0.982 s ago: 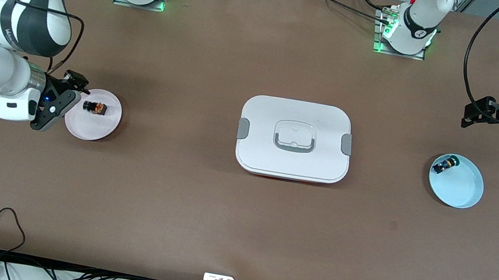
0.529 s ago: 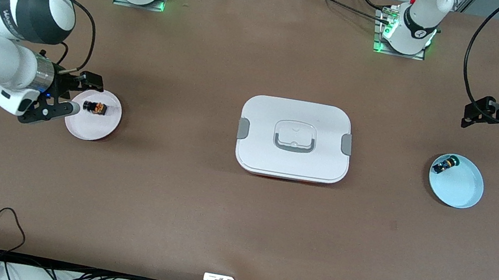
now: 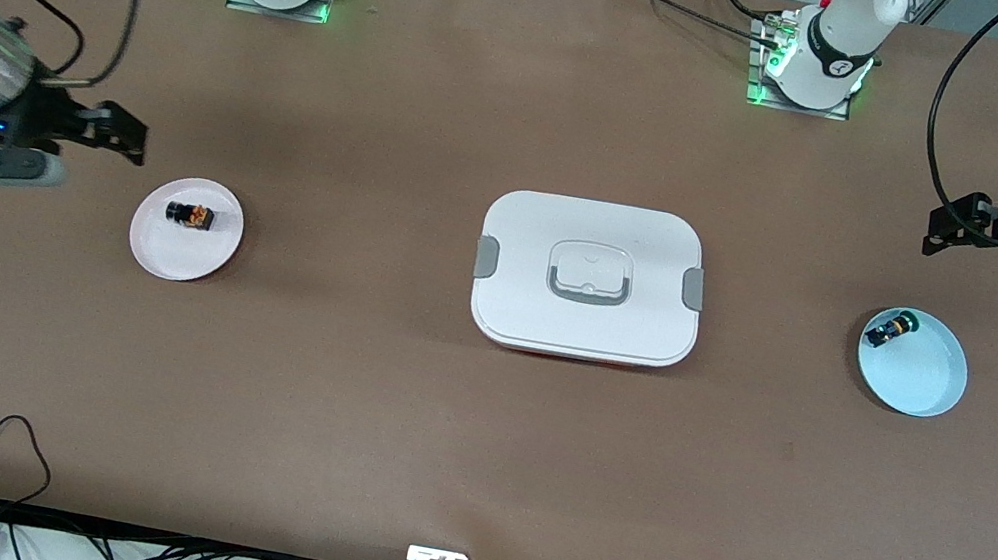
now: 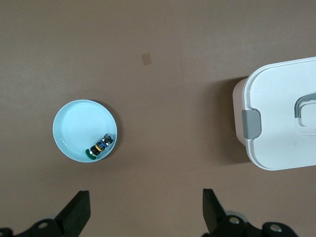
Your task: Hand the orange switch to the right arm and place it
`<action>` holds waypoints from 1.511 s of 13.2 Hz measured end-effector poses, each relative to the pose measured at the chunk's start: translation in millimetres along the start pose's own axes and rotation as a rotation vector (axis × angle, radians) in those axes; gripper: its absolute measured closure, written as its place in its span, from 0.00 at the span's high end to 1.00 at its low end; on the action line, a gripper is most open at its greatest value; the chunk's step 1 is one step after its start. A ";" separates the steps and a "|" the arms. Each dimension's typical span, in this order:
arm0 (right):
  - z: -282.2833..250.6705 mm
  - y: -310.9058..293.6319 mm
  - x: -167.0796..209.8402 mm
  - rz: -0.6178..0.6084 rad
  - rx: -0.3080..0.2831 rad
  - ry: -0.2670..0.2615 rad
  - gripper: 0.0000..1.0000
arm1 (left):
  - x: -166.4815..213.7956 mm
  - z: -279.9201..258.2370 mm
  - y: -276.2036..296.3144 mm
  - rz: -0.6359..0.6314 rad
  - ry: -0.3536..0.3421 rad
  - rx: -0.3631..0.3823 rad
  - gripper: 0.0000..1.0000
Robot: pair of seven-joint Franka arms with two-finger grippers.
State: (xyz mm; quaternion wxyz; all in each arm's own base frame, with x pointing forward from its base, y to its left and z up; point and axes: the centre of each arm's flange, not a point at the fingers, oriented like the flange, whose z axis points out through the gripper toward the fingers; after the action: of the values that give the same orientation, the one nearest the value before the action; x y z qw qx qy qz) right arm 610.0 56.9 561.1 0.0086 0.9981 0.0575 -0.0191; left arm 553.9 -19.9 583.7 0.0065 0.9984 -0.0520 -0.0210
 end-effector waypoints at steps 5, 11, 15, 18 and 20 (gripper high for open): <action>-15.0 37.2 -23.7 0.162 -0.008 -0.071 1.00 | 0.0 -0.1 0.1 0.000 0.000 0.000 1.00; -12.5 49.9 -39.4 0.062 0.002 -0.072 1.00 | 0.0 -0.1 0.0 0.000 0.000 0.000 1.00; -23.0 51.9 -67.3 0.110 0.011 -0.062 1.00 | 0.0 -0.2 0.0 0.000 0.000 0.000 1.00; -28.7 53.8 -81.9 0.113 0.017 -0.055 1.00 | 0.0 -0.2 -0.7 -0.001 0.000 0.000 1.00; -27.7 57.4 -84.6 0.120 0.018 -0.058 1.00 | -0.1 0.1 -2.3 -0.004 -0.001 0.000 1.00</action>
State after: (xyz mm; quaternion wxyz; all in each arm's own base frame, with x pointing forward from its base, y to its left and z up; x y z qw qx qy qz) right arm 533.7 -9.2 593.0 0.0023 0.9988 -0.0027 -0.0480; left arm 554.0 -17.6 583.6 0.0065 0.9985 -0.0499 -0.0213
